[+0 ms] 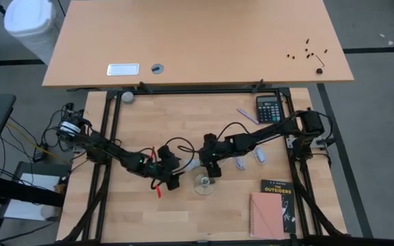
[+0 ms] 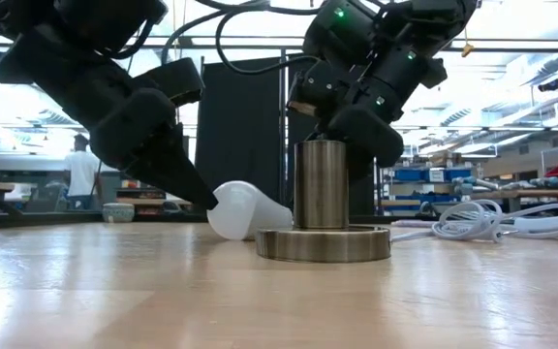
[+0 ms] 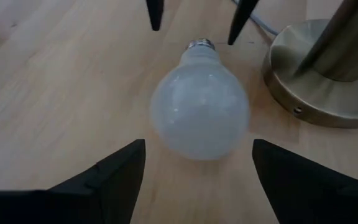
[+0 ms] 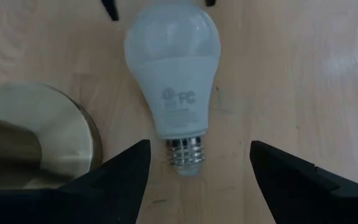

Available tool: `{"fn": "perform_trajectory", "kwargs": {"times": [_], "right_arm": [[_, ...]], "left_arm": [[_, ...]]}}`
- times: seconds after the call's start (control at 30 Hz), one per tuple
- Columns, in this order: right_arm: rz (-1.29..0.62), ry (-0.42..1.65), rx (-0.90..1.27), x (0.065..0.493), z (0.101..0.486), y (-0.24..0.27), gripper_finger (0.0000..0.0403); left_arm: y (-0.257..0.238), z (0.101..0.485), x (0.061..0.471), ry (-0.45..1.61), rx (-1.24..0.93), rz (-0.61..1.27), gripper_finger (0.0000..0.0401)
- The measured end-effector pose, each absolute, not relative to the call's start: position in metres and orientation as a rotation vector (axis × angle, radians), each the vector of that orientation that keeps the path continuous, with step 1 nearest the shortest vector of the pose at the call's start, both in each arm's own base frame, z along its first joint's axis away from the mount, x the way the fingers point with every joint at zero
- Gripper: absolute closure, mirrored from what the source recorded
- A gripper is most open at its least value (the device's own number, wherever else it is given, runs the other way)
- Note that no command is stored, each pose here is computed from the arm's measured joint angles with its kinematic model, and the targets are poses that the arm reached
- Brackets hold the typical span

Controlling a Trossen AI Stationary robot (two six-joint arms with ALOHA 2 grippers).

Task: Screw lightbulb
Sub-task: Insert the light bulb into the lamp

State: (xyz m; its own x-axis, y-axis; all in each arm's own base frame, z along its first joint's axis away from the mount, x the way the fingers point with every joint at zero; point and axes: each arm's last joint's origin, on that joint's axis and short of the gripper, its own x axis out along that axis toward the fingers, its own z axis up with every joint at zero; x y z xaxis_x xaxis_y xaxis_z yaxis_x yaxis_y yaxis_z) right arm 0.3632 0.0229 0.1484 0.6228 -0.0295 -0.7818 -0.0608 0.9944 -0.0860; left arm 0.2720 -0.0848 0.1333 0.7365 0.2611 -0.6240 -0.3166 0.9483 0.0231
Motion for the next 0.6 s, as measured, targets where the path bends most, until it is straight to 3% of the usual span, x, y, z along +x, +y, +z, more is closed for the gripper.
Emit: {"fn": "perform_trajectory", "kwargs": {"times": [0.6], "right_arm": [[0.027,0.853,-0.085,0.367,0.15,0.022,0.0119]], "left_arm": [[-0.077,0.134,0.283,0.621,-0.108,0.277,0.0088]]}}
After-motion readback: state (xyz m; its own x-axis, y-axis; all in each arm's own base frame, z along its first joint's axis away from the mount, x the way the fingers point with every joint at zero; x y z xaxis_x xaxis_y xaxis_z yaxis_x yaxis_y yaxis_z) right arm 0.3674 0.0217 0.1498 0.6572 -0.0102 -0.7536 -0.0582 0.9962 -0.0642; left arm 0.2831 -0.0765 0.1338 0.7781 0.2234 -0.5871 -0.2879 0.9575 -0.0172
